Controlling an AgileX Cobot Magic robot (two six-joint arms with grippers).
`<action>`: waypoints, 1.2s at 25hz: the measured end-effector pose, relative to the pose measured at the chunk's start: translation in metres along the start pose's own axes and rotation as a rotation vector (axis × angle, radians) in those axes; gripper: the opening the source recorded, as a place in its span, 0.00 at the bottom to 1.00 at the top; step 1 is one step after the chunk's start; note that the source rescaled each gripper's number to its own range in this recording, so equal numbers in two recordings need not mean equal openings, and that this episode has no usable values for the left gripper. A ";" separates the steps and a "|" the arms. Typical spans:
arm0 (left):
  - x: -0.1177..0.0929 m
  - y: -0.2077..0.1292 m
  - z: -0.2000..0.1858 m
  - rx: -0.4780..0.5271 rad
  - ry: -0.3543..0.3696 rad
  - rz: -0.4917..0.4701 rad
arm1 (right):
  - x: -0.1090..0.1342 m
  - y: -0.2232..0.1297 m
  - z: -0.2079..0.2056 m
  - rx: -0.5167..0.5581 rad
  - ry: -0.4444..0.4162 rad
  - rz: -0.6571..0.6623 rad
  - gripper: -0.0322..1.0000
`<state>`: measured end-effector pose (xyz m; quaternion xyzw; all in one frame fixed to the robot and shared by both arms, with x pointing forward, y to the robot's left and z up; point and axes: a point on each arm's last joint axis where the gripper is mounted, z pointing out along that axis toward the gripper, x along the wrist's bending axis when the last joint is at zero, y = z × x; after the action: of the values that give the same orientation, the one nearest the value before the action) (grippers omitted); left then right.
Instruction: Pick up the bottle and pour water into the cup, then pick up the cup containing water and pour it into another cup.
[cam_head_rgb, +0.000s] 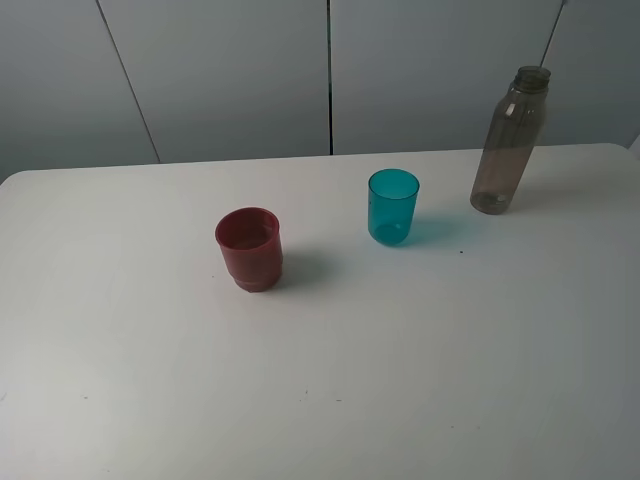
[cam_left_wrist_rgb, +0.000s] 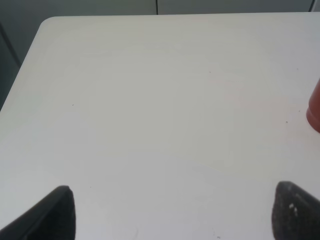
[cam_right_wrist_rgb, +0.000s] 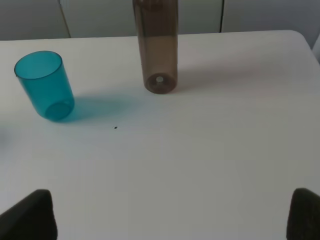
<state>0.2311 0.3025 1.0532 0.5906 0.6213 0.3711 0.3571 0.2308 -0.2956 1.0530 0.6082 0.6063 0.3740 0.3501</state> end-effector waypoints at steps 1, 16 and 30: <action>0.000 0.000 0.000 0.000 0.000 0.000 | 0.000 0.000 0.000 0.000 0.003 -0.004 0.99; 0.000 0.000 0.000 0.000 0.000 0.000 | -0.001 0.000 0.000 0.000 -0.003 -0.004 0.99; 0.000 0.000 0.000 0.000 0.000 0.000 | -0.001 0.000 0.000 0.000 -0.003 -0.004 0.99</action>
<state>0.2311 0.3025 1.0532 0.5906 0.6213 0.3711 0.3571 0.2307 -0.2970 1.0530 0.6076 0.6071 0.3722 0.3517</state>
